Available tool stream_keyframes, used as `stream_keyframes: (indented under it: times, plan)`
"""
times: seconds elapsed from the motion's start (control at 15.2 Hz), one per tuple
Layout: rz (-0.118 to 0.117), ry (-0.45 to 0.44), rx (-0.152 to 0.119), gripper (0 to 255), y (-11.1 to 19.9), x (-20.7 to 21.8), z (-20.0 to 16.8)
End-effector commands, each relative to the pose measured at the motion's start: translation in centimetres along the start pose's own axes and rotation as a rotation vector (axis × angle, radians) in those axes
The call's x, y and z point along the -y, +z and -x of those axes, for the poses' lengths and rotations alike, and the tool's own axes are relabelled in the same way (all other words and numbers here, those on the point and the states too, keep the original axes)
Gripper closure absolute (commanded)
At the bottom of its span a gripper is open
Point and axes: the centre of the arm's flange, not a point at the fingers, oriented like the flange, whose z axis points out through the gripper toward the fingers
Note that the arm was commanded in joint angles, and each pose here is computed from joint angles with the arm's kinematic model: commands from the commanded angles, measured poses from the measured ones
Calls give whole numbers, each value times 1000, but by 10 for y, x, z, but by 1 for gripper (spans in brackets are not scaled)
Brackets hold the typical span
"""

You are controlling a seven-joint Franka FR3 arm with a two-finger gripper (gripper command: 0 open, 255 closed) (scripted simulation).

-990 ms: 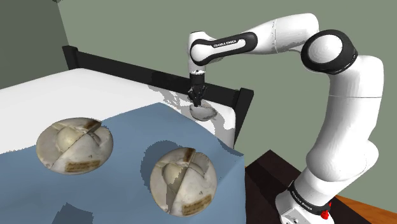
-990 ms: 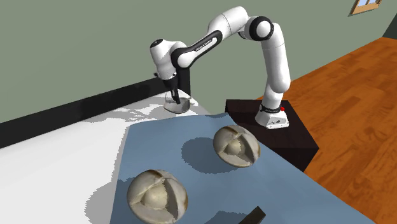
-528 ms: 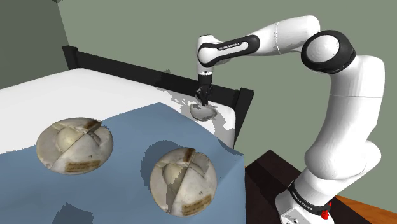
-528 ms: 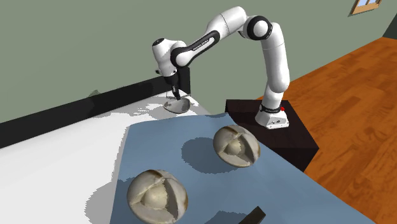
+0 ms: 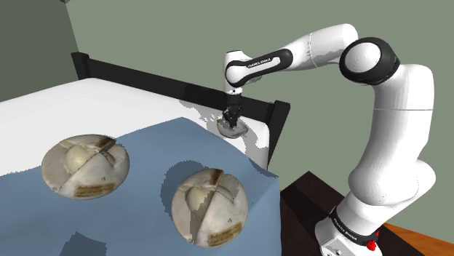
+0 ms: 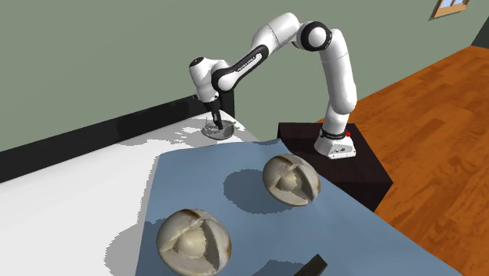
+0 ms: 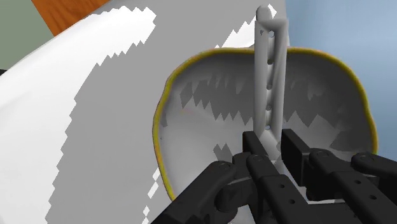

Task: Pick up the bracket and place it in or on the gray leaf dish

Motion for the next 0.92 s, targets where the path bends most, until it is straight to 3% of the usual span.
stream_keyframes:
  times: [0.0, 0.53, 0.59, 0.86]
  plan:
    - [0, 0, 0, 255, 12, 0, -3]
    - [0, 0, 0, 255, 12, 0, -3]
    - [0, 0, 0, 0, 12, 0, -3]
    - [0, 0, 0, 0, 12, 0, -3]
